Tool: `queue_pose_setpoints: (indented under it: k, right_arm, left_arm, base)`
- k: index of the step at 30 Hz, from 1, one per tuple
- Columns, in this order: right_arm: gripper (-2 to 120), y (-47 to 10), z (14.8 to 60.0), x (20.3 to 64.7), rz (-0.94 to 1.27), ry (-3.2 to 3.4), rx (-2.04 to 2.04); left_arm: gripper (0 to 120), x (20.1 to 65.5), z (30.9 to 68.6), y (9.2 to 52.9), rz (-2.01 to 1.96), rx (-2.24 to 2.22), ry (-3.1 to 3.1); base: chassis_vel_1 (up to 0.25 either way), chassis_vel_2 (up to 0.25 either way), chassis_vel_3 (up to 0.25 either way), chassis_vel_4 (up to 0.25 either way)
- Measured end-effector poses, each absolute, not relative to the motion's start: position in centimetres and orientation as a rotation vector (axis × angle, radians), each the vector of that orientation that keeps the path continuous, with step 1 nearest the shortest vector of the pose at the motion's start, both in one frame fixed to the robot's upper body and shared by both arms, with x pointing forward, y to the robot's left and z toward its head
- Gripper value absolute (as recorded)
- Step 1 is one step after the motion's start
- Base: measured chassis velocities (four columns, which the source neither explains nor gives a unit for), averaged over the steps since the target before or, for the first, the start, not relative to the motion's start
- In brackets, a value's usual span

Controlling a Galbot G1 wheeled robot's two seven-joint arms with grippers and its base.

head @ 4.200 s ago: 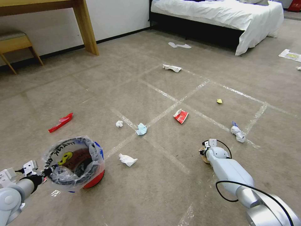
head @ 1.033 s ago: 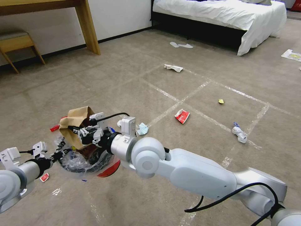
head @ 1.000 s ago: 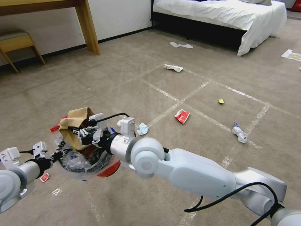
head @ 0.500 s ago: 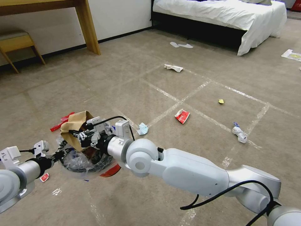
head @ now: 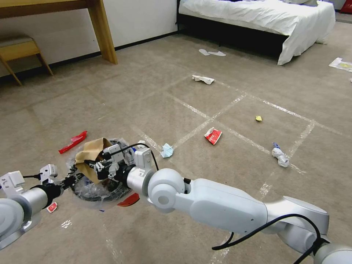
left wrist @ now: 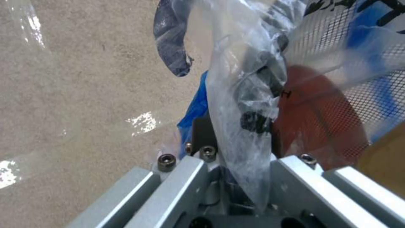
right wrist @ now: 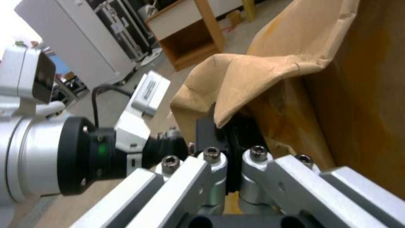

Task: Pick up the trash bin and place the garbage on the floor into it.

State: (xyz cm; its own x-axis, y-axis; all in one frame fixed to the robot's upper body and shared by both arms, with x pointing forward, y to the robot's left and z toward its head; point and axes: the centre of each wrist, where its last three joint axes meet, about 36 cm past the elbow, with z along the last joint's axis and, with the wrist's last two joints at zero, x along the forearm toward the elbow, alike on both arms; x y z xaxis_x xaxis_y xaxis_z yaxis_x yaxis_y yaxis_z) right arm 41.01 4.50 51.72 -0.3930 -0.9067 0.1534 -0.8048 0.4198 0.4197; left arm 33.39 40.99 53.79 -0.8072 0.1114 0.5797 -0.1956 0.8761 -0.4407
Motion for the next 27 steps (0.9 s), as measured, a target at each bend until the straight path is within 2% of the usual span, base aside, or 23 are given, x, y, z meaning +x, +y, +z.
queue_pose_setpoints:
  k: [21, 27]
  right_arm:
    - [0, 4.6, 50.0, 40.6, -0.334, -2.311, 1.397]
    - [0, 4.4, 50.8, 40.5, -0.281, -2.317, 1.358]
  left_arm:
    - [0, 33.5, 53.7, 41.1, 0.657, 0.062, -2.427]
    - [0, 33.7, 53.6, 41.2, 0.655, 0.066, -2.424]
  base:
    - [0.0, 0.0, 0.0, 0.0]
    - [0.0, 0.0, 0.0, 0.0]
